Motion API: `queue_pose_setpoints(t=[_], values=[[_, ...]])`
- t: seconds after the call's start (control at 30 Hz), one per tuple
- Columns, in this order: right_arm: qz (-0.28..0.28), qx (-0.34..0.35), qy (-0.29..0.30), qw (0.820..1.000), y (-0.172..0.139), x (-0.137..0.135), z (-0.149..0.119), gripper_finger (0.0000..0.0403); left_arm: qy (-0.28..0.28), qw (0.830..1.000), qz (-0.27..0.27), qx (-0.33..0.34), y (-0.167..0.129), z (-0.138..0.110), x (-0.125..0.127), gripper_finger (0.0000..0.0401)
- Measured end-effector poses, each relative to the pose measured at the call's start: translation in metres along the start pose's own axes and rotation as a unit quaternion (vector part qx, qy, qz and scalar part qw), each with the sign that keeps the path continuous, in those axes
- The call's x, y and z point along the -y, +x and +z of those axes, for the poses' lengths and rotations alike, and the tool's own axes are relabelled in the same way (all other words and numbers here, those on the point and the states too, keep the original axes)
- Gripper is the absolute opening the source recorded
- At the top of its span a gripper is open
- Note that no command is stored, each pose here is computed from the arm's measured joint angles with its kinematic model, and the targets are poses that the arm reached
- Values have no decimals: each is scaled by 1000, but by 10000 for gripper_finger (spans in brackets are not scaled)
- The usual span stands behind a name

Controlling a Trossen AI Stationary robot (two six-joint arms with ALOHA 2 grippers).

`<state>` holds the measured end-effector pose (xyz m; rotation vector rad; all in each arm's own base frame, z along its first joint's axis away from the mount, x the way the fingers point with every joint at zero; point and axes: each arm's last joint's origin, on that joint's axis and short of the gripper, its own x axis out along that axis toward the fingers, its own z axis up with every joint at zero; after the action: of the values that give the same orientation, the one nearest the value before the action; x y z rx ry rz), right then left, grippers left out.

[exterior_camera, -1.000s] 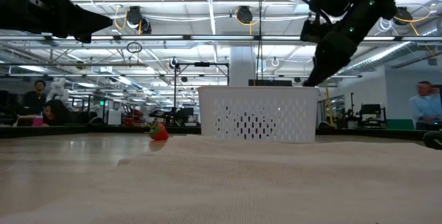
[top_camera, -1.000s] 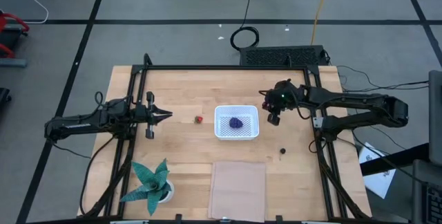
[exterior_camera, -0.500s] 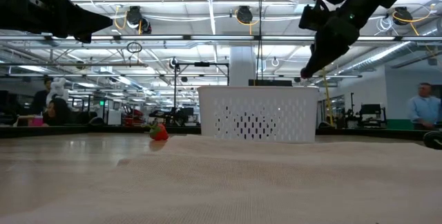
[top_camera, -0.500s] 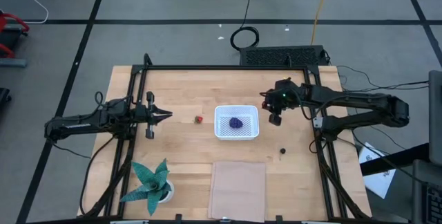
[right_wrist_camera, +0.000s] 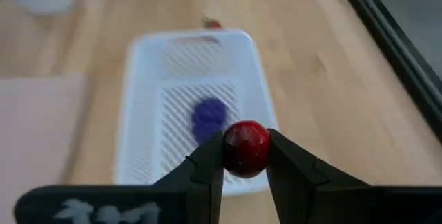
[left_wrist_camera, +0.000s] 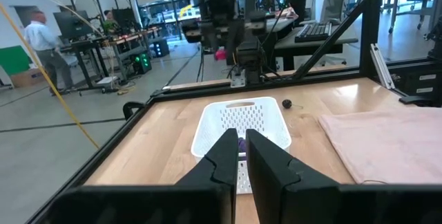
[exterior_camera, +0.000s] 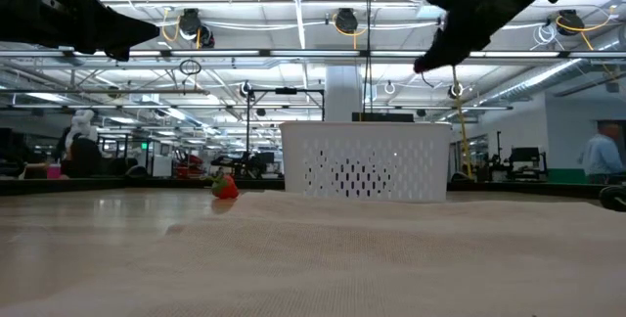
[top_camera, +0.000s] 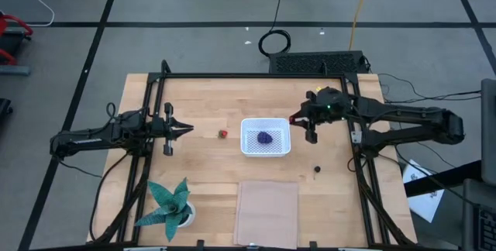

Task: Pick and placing Produce into tupperware
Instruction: Put the red cherry into the white bin

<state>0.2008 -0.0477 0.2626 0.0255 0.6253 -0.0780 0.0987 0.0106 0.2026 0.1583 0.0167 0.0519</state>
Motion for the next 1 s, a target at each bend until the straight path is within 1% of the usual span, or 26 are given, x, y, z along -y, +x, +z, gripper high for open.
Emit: queue_pose_setpoints(t=[0.13,0.33,0.47,0.57,0.63,0.8,1.0], values=[[21,21,-21,999,-3,-8,4,82,0,1000,0,-1,0,0,0,33],[32,43,-25,998,-6,-14,8,82,0,1000,-1,-3,0,-1,0,33],[33,84,-25,996,-6,-14,10,82,0,1000,-1,-3,0,-1,0,33],[53,119,-32,991,-1,-15,3,82,0,1000,-1,-3,0,-1,0,33],[54,129,-33,990,1,-16,-3,82,0,1000,-1,-3,0,-1,0,33],[54,129,-30,990,4,-16,-20,82,0,1000,-1,-4,0,-1,0,33],[53,160,-27,985,4,-17,-30,82,0,1000,-1,-3,0,-1,0,33]])
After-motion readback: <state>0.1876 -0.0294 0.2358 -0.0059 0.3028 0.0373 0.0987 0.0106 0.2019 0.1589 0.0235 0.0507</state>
